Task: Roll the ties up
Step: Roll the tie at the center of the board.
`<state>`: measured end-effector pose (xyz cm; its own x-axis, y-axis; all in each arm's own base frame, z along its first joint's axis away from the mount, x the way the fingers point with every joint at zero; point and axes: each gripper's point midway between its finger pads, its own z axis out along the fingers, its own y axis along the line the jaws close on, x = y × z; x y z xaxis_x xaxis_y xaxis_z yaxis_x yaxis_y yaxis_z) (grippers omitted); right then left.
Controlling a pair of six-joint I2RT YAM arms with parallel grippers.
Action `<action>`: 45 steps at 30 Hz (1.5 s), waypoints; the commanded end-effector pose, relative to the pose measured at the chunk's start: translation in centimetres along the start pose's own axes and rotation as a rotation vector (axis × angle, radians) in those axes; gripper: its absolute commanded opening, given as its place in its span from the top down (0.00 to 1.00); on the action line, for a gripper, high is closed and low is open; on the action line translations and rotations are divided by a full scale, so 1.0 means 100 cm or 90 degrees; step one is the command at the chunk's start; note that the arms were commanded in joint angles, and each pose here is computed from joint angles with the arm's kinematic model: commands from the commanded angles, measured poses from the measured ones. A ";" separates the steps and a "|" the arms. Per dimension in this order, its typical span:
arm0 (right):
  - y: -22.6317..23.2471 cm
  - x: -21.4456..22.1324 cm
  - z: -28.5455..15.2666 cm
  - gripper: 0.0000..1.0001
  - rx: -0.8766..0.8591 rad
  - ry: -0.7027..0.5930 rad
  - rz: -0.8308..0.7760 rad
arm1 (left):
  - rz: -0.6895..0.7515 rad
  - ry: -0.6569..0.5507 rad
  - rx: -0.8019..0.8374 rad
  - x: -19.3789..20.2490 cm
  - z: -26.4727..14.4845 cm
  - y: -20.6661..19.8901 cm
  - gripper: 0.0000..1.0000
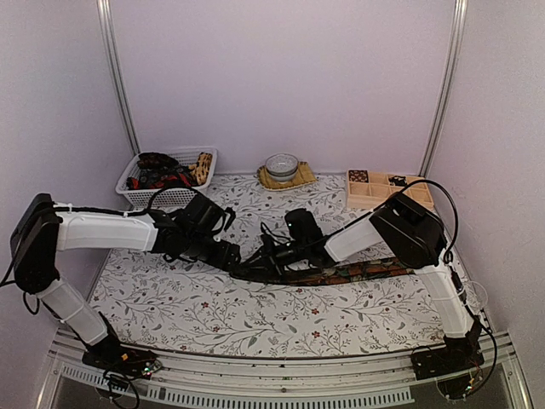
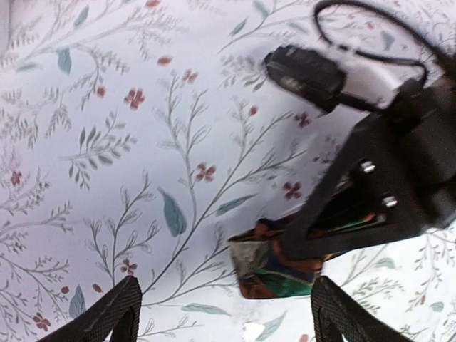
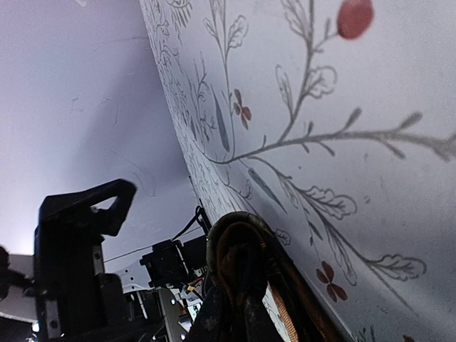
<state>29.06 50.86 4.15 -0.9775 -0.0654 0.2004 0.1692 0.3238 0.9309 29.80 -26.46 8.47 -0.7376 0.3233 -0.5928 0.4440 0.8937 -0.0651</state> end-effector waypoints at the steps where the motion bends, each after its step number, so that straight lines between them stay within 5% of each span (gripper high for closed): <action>1: -0.004 0.014 0.005 0.91 0.002 0.063 -0.011 | -0.052 -0.009 0.084 0.015 0.004 -0.004 0.15; 5: -0.008 0.027 0.000 0.91 0.026 0.113 -0.033 | -0.001 -0.077 0.137 0.013 -0.004 -0.014 0.00; 16: -0.022 0.044 -0.014 0.91 0.042 0.204 -0.087 | 0.209 -0.252 0.269 0.022 -0.040 -0.044 0.00; 30: -0.025 0.051 -0.026 0.91 0.029 0.246 -0.090 | 0.362 -0.167 0.346 0.077 0.001 -0.077 0.09; 45: -0.030 0.074 -0.019 0.91 0.026 0.307 -0.116 | 0.417 -0.207 0.276 0.080 0.022 -0.074 0.21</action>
<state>23.02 47.15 4.13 -0.8521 -0.5033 0.1434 -0.0185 0.3027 0.9529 21.20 -30.74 2.77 -0.1594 0.5550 -0.8165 0.9364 0.3469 0.0529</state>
